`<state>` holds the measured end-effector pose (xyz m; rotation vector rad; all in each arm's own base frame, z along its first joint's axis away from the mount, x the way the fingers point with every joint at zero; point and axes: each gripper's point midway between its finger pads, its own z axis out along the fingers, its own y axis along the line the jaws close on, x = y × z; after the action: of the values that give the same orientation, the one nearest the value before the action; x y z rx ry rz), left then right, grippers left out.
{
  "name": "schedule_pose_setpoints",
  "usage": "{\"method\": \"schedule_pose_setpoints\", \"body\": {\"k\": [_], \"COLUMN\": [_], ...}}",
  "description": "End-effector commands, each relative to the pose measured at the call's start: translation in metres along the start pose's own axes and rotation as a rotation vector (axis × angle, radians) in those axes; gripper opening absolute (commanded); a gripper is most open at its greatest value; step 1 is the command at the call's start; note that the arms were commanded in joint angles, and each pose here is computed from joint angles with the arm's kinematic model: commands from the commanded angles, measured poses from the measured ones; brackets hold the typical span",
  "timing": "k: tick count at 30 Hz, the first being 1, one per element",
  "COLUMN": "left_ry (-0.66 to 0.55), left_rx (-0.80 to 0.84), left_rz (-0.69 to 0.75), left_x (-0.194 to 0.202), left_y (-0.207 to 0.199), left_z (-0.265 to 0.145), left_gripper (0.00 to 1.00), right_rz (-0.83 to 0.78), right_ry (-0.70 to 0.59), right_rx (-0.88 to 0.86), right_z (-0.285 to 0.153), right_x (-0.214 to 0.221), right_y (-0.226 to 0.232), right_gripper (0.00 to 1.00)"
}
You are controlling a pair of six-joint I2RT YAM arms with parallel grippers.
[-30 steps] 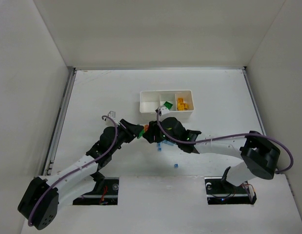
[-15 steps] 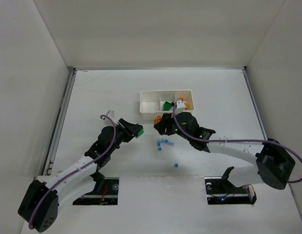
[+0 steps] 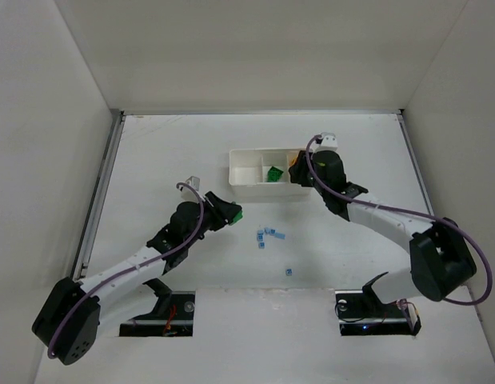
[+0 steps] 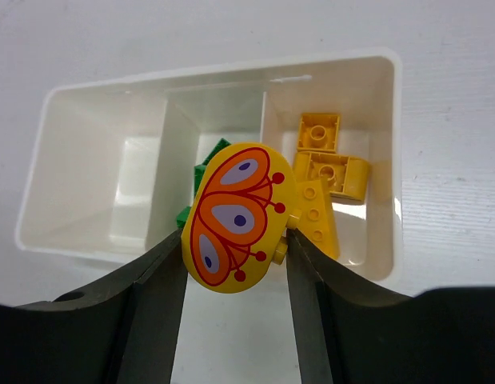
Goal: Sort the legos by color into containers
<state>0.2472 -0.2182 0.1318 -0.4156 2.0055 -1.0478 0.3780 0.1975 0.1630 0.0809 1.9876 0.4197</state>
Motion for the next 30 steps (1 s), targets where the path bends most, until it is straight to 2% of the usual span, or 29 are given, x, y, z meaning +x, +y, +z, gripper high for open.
{"method": "schedule_pose_setpoints", "body": {"k": [1, 3, 12, 18, 22, 26, 28, 30], "left_ry": [-0.054, -0.048, -0.032, -0.022, -0.025, -0.034, -0.043, -0.048], "left_rx": [0.086, 0.091, 0.127, 0.161, 0.190, 0.231, 0.257, 0.282], "left_rz": [0.036, 0.035, 0.015, -0.014, -0.035, -0.069, -0.089, -0.105], "left_x": [-0.018, -0.016, -0.013, -0.013, -0.014, -0.018, -0.021, -0.024], "left_y": [-0.033, -0.035, -0.047, -0.057, -0.064, -0.071, -0.075, -0.080], "left_z": [0.004, 0.006, 0.012, 0.014, 0.014, 0.011, 0.009, 0.008], "left_gripper": [0.16, 0.17, 0.17, 0.17, 0.17, 0.17, 0.17, 0.17], "right_rz": [-0.035, -0.033, -0.042, -0.033, 0.021, 0.120, 0.218, 0.308], "right_ry": [-0.054, -0.067, -0.093, -0.095, -0.117, -0.111, -0.108, -0.101], "right_rx": [0.048, 0.072, 0.123, 0.119, 0.074, -0.186, -0.348, -0.491], "right_z": [0.013, 0.018, 0.025, 0.017, -0.003, -0.048, -0.074, -0.096], "right_x": [-0.028, -0.035, -0.047, -0.045, -0.047, -0.031, -0.023, -0.018], "right_y": [-0.005, -0.010, -0.020, -0.022, -0.014, 0.044, 0.075, 0.101], "right_gripper": [0.31, 0.35, 0.62, 0.71, 0.67, 0.52, 0.51, 0.54]}}
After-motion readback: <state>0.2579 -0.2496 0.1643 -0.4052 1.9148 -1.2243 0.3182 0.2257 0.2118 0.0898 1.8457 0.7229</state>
